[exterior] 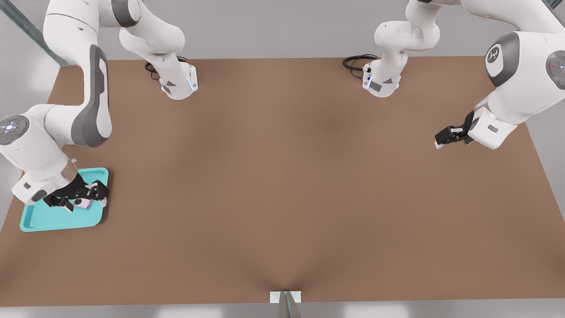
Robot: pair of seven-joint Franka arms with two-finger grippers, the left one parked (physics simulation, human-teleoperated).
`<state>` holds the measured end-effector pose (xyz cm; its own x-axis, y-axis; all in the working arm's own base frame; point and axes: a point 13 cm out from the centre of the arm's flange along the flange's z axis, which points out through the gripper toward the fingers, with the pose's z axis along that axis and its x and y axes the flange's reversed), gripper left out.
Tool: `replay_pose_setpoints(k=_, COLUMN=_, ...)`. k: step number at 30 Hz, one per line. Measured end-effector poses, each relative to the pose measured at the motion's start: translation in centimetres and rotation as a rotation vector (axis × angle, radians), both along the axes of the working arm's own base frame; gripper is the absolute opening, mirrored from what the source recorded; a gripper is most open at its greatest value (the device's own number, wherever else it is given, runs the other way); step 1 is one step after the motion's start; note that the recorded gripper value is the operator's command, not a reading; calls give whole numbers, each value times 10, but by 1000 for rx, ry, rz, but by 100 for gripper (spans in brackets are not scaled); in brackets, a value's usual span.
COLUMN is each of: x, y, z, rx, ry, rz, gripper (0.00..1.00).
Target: Keep left arm still and place phone on the tray with right arm
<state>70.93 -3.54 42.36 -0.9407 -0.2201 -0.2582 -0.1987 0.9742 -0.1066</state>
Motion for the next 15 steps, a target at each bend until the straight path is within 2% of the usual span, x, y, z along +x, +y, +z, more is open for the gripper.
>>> replay_pose_setpoints(k=2, x=-24, y=18, z=34, rx=13, ry=37, rz=-8, gripper=100)
replay_pose_setpoints(k=4, x=-69, y=20, z=30, rx=26, ry=113, rz=-34, gripper=100)
replay_pose_setpoints(k=7, x=-104, y=24, z=18, rx=36, ry=181, rz=-59, gripper=100)
replay_pose_setpoints(k=12, x=-116, y=31, z=13, rx=42, ry=221, rz=-89, gripper=100)
replay_pose_setpoints(k=15, x=-111, y=33, z=46, rx=46, ry=207, rz=-104, gripper=100)
